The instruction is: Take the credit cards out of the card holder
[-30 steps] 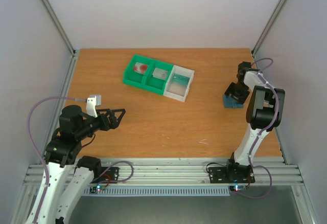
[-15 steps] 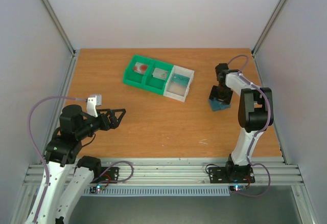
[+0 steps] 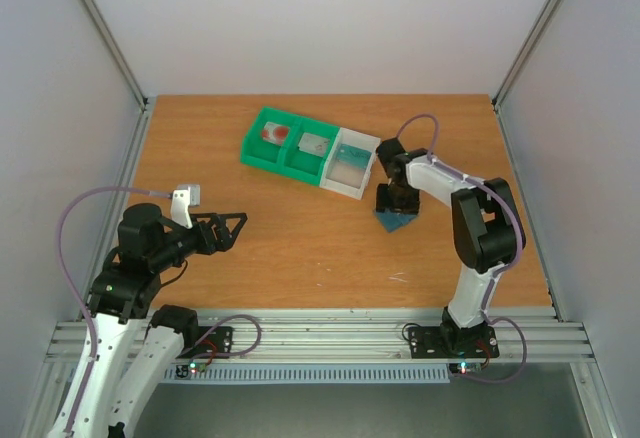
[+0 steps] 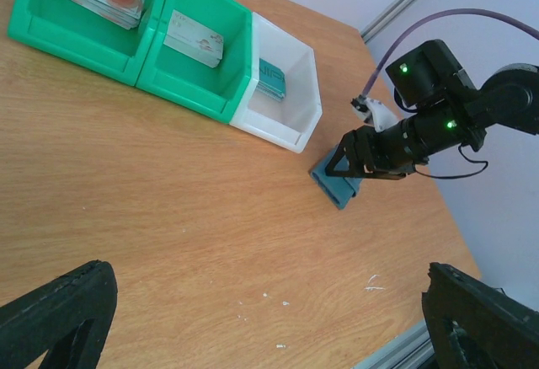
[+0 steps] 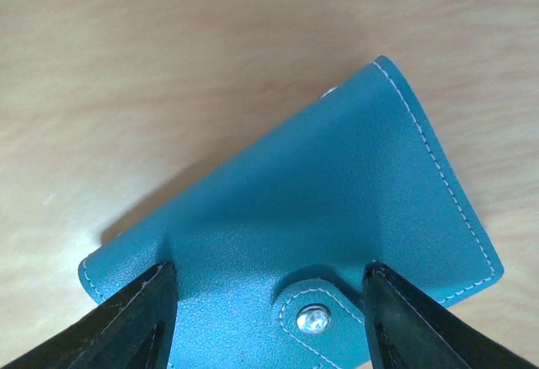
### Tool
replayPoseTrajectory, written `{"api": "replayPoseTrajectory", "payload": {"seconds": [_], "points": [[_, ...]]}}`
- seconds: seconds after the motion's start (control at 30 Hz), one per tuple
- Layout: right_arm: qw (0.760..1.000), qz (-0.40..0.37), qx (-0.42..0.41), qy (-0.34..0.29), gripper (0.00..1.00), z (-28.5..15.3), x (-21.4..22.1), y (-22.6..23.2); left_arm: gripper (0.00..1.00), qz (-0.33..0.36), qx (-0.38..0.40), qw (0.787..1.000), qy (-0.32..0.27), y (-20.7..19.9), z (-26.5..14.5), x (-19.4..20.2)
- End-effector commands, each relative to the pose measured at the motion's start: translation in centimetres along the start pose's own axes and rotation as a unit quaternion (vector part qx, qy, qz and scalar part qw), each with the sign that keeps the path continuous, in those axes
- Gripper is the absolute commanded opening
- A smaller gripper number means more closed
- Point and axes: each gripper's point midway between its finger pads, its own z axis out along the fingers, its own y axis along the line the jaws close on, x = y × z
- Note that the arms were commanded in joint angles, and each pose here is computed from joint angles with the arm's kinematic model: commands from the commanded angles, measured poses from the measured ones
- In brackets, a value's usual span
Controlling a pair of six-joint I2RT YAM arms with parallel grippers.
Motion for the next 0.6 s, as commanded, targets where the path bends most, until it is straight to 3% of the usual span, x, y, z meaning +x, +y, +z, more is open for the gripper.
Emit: {"api": "replayPoseTrajectory", "payload": {"seconds": [0.0, 0.27, 0.57], "points": [[0.997, -0.038, -0.026, 0.064, 0.61, 1.2, 5.2, 2.9, 0.99, 0.019, 0.004, 1.000, -0.011, -0.1, 0.2, -0.6], [0.988, -0.130, -0.056, 0.066, 0.61, 0.6, 9.8, 7.5, 0.99, 0.016, -0.005, 1.000, -0.008, 0.2, 0.3, -0.5], [0.959, -0.260, -0.097, 0.061, 0.59, -1.1, 15.0, 13.4, 0.97, -0.003, -0.026, 1.000, 0.015, 0.8, 0.5, -0.2]]}}
